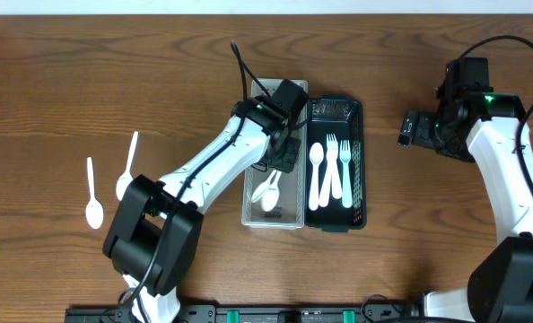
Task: Pack container
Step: 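Carry the white spoon into the white basket and release it, then return the left gripper to the spoons and grasp one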
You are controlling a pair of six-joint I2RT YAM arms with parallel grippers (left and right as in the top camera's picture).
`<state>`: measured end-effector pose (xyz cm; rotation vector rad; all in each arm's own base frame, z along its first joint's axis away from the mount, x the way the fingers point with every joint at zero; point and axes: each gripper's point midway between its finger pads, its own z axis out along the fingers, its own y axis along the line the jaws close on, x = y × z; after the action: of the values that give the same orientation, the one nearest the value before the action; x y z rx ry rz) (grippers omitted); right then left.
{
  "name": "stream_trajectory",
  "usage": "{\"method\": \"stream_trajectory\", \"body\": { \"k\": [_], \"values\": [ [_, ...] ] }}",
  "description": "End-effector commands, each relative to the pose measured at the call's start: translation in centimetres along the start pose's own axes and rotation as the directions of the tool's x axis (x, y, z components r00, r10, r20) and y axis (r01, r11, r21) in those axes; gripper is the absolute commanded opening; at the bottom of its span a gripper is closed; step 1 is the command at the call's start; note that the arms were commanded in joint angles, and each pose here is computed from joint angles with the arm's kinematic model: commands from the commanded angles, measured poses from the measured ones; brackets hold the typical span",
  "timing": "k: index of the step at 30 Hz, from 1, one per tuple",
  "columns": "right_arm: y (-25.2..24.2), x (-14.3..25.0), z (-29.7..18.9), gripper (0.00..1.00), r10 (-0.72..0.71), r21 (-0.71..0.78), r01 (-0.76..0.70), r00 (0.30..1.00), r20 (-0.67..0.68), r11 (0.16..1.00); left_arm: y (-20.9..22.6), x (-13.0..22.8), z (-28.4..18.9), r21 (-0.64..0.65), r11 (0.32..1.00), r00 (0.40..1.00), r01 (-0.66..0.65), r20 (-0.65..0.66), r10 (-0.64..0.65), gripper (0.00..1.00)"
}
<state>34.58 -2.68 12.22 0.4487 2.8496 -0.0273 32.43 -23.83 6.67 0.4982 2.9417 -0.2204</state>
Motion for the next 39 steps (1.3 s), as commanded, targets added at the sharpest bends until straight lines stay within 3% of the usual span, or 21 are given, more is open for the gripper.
{"method": "stream_trajectory", "body": {
  "k": [1,2,4,7,12,17,21,23,30,39],
  "values": [
    [-0.1,0.1,0.1,0.99,-0.012,0.002,0.012,1.000,-0.004,1.000,-0.3,-1.3,-2.7,0.011,0.999,0.997,-0.040,0.072,0.040,0.60],
    [-0.1,0.1,0.1,0.99,-0.012,0.002,0.012,1.000,-0.005,1.000,-0.3,-1.6,-3.6,0.013,0.998,0.994,-0.056,0.095,0.055,0.69],
    [-0.1,0.1,0.1,0.99,-0.012,0.002,0.012,1.000,-0.004,1.000,0.1,-2.4,-6.1,0.002,0.997,0.986,-0.076,0.149,0.075,0.74],
    [-0.1,0.1,0.1,0.99,-0.012,0.002,0.012,1.000,-0.004,1.000,2.6,-3.3,-10.6,-0.068,0.997,0.971,-0.049,0.231,0.063,0.98],
    [-0.1,0.0,0.1,0.99,-0.012,0.002,0.012,1.000,-0.004,1.000,11.8,-2.9,-18.6,-0.201,0.970,0.924,0.136,0.380,-0.051,0.98],
    [-0.1,0.0,0.1,0.99,-0.012,0.002,0.012,1.000,-0.004,1.000,22.5,0.2,-21.0,-0.270,0.897,0.888,0.350,0.399,-0.227,0.98],
    [-0.1,0.0,0.1,0.99,-0.012,0.002,0.012,1.000,-0.004,1.000,29.2,3.0,-18.8,-0.294,0.829,0.862,0.476,0.343,-0.374,0.98],
    [-0.1,0.0,0.1,0.99,-0.012,0.002,0.012,1.000,-0.004,1.000,30.3,3.7,-16.8,-0.265,0.842,0.872,0.470,0.287,-0.397,0.98],
    [-0.1,0.0,0.1,0.99,-0.012,0.002,0.012,1.000,-0.004,1.000,32.3,5.1,-8.2,-0.231,0.890,0.918,0.392,0.035,-0.395,0.98],
    [-0.1,0.1,0.1,0.99,-0.019,0.003,0.019,1.000,-0.005,1.000,32.7,7.4,-0.7,-0.197,0.909,0.899,0.367,-0.177,-0.401,0.98]
  ]
}}
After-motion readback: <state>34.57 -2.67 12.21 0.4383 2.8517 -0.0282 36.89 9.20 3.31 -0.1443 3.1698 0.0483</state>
